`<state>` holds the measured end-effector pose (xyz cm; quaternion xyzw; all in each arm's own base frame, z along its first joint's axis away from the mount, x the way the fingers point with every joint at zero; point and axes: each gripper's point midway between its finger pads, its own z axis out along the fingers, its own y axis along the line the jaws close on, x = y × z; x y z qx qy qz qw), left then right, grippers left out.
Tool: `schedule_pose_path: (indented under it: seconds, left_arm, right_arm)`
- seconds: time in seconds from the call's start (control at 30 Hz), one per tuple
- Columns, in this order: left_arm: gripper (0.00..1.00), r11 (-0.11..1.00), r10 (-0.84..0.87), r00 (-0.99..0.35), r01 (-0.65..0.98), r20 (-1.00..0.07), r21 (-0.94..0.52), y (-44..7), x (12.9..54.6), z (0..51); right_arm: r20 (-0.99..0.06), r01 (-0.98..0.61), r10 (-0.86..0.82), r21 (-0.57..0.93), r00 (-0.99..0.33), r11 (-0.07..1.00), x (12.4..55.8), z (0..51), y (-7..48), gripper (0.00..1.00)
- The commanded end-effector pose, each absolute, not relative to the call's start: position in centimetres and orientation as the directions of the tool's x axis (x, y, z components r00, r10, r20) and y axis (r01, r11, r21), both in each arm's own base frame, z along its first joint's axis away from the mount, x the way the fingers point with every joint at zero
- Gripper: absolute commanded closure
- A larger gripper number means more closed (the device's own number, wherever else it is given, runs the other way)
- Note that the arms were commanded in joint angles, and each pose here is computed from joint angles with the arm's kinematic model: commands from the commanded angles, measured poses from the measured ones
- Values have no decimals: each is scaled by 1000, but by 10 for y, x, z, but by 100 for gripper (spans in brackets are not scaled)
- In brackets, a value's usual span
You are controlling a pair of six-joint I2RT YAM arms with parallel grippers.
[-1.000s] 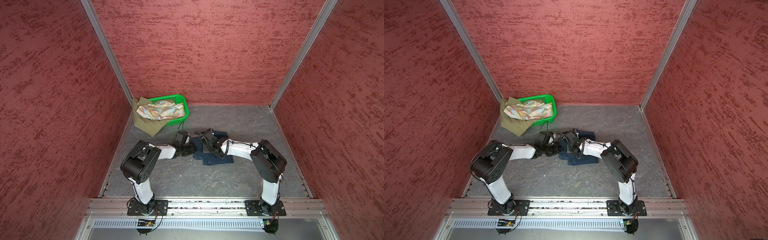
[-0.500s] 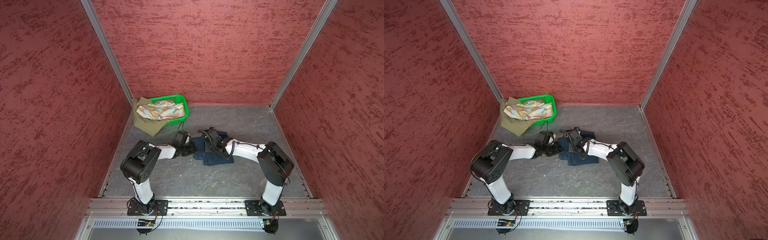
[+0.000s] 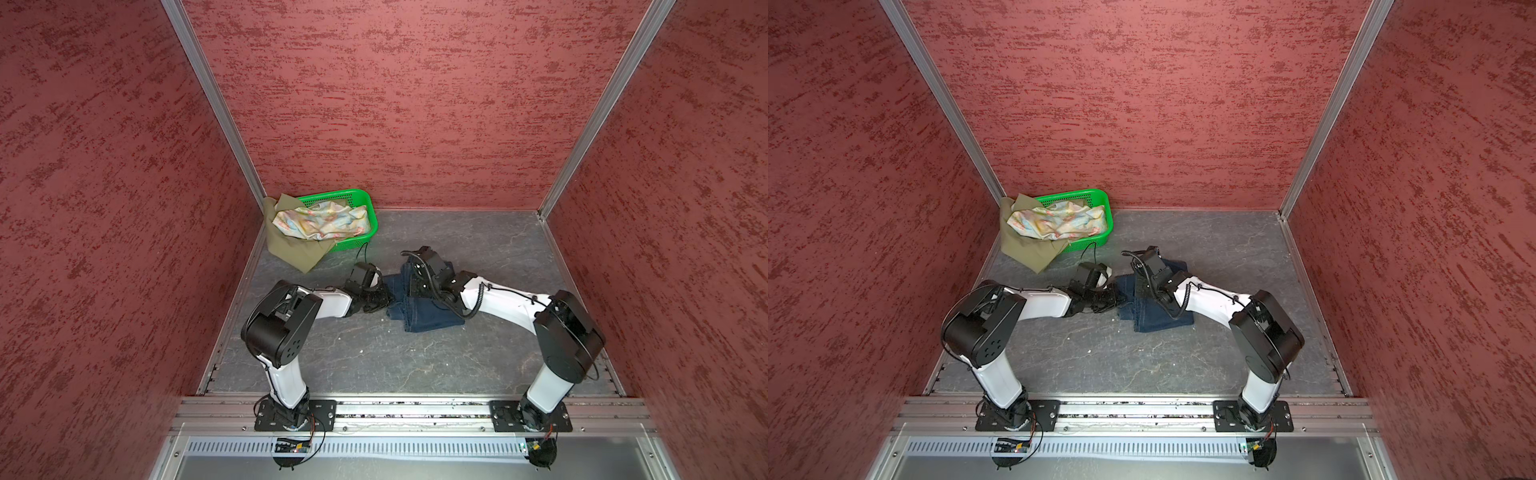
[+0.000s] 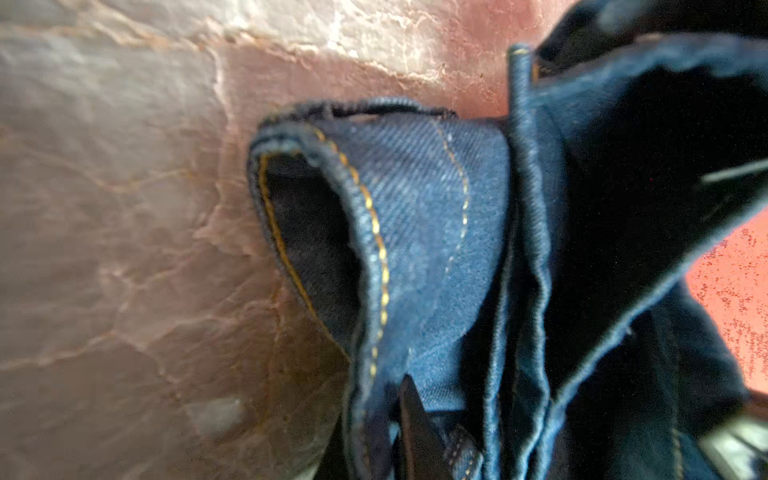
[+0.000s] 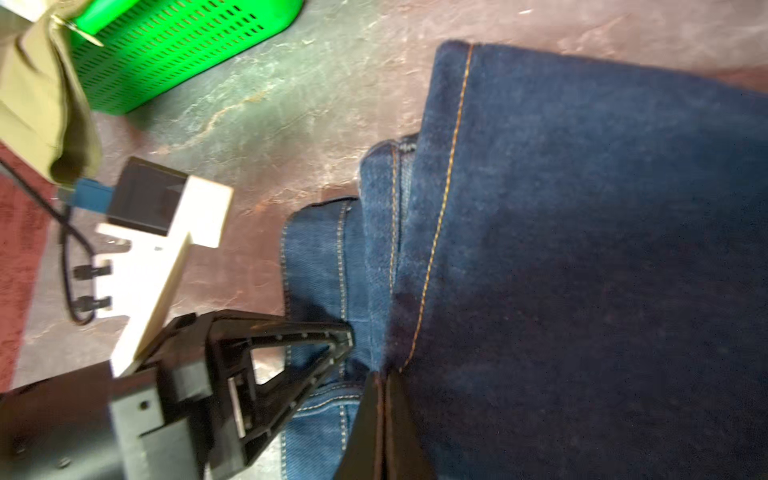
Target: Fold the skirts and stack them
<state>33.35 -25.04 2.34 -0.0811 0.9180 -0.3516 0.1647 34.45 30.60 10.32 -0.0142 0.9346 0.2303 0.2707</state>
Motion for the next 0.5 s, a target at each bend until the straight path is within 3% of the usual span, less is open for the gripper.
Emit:
schedule_pose_path:
  seconds: [0.0, 0.1, 0.27, 0.4, 0.47]
  left_arm:
    - [95, 746, -238, -950, -45, -203, -665, -251, 323, 11]
    - [95, 745, -241, -949, -46, -204, -665, -250, 323, 11]
    - [95, 740, -245, -948, -49, -201, -671, -249, 323, 11]
    - [96, 739, -246, -949, -52, -197, -672, -249, 323, 10]
    - [95, 737, -249, -948, -54, -197, -674, -248, 323, 10]
  right_arm:
    - [-501, -155, 106, 451, -859, 879, 347, 102, 318, 99]
    - [-487, -143, 68, 383, -871, 913, 344, 81, 316, 74]
    - [-457, -138, 40, 350, -889, 927, 340, 57, 321, 48]
    - [-445, -118, 20, 281, -895, 952, 341, 41, 315, 44]
    - [-436, -98, 18, 241, -900, 966, 342, 33, 309, 48]
